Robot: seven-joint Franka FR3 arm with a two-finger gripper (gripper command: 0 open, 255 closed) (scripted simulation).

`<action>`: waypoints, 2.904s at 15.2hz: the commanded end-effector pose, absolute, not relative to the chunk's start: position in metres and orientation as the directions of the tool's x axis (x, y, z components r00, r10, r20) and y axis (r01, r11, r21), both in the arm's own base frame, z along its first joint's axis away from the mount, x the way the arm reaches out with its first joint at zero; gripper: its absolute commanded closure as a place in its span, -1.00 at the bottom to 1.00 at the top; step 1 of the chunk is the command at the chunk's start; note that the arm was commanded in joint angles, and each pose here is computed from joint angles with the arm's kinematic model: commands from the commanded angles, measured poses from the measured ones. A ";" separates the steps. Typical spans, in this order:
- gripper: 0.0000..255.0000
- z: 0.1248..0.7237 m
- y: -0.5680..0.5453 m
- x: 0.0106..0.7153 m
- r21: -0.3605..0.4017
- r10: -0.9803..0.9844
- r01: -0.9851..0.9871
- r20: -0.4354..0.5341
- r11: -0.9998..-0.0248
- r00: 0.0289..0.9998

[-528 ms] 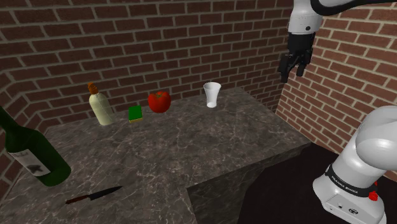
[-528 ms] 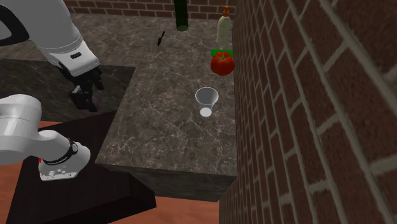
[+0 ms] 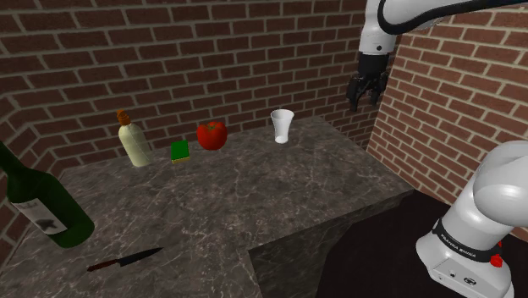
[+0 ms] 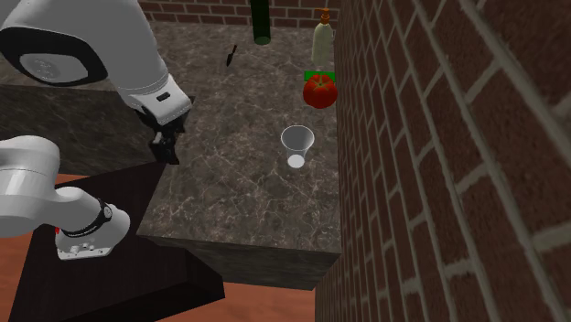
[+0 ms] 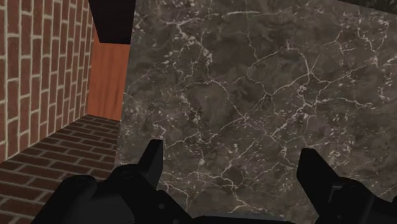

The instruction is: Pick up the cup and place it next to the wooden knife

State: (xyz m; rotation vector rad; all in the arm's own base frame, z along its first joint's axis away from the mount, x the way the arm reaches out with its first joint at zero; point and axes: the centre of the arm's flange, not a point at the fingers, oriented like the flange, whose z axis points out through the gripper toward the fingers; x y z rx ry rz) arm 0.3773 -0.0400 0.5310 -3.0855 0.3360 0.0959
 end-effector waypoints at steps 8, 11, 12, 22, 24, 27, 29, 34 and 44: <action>-1.00 0.487 -0.058 0.482 -0.120 -0.232 -0.236 -0.043 -0.964 0.972; -1.00 0.473 -0.065 0.517 -0.150 -0.239 -0.241 -0.037 -0.959 0.970; -1.00 0.468 -0.067 0.529 -0.160 -0.241 -0.243 -0.035 -0.957 0.970; -1.00 0.422 -0.087 0.646 -0.259 -0.263 -0.258 -0.016 -0.931 0.965; -1.00 0.416 -0.089 0.663 -0.273 -0.266 -0.259 -0.014 -0.926 0.964; -1.00 0.401 -0.085 0.664 -0.273 -0.266 -0.259 -0.014 -0.926 0.964; -1.00 0.391 -0.082 0.664 -0.273 -0.266 -0.259 -0.014 -0.926 0.964; -1.00 0.378 -0.079 0.665 -0.273 -0.266 -0.259 -0.014 -0.926 0.964; 1.00 0.378 -0.079 0.665 -0.273 -0.266 -0.259 -0.014 -0.926 0.964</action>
